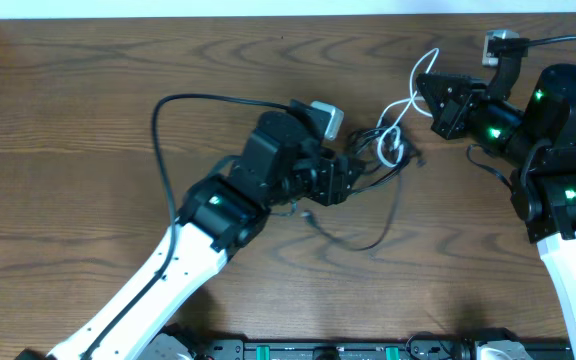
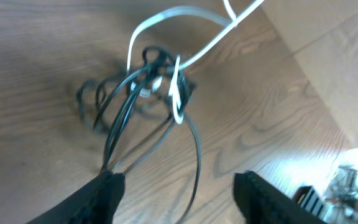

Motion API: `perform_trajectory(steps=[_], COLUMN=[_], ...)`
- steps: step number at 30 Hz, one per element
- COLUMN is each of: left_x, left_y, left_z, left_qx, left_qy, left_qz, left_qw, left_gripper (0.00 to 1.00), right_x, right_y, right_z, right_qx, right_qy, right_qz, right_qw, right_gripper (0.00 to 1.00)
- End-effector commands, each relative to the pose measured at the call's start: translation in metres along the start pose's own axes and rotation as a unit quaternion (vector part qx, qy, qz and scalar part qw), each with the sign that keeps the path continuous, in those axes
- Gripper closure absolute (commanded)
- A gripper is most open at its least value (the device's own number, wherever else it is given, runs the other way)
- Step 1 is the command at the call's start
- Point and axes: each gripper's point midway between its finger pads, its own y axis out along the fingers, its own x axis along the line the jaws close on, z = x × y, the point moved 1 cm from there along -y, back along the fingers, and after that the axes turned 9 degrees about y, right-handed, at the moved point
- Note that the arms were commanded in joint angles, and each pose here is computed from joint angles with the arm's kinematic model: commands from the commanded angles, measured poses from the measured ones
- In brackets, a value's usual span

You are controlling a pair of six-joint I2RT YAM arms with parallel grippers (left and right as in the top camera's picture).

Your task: Untangle cables

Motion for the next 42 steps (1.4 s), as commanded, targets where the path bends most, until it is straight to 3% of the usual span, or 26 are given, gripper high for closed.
perform_trajectory(steps=[1,13,37,42], left_x=[-0.003,-0.002,0.006,0.011], left_y=[0.02,0.098,0.133,0.138], left_z=[0.009,0.012,0.007,0.013], left_qx=[0.017,0.003,-0.039,-0.034], left_qy=[0.009,0.017,0.005,-0.004], left_qz=[0.011,0.035,0.001,-0.014], left_qw=[1.0,0.999,0.999,0.999], left_gripper=[0.43,0.43,0.56,0.77], right_x=[0.006,-0.002,0.0,-0.001], right_y=[-0.006,-0.006,-0.006,-0.006], right_z=[-0.004,0.008,0.016,0.017], right_qx=[-0.008,0.015,0.036,0.038], right_qy=[0.001,0.019,0.035,0.036], right_qz=[-0.004,0.014,0.005,0.007], right_qw=[1.0,1.0,0.999,0.999], right_gripper=[0.99,0.99,0.99,0.99])
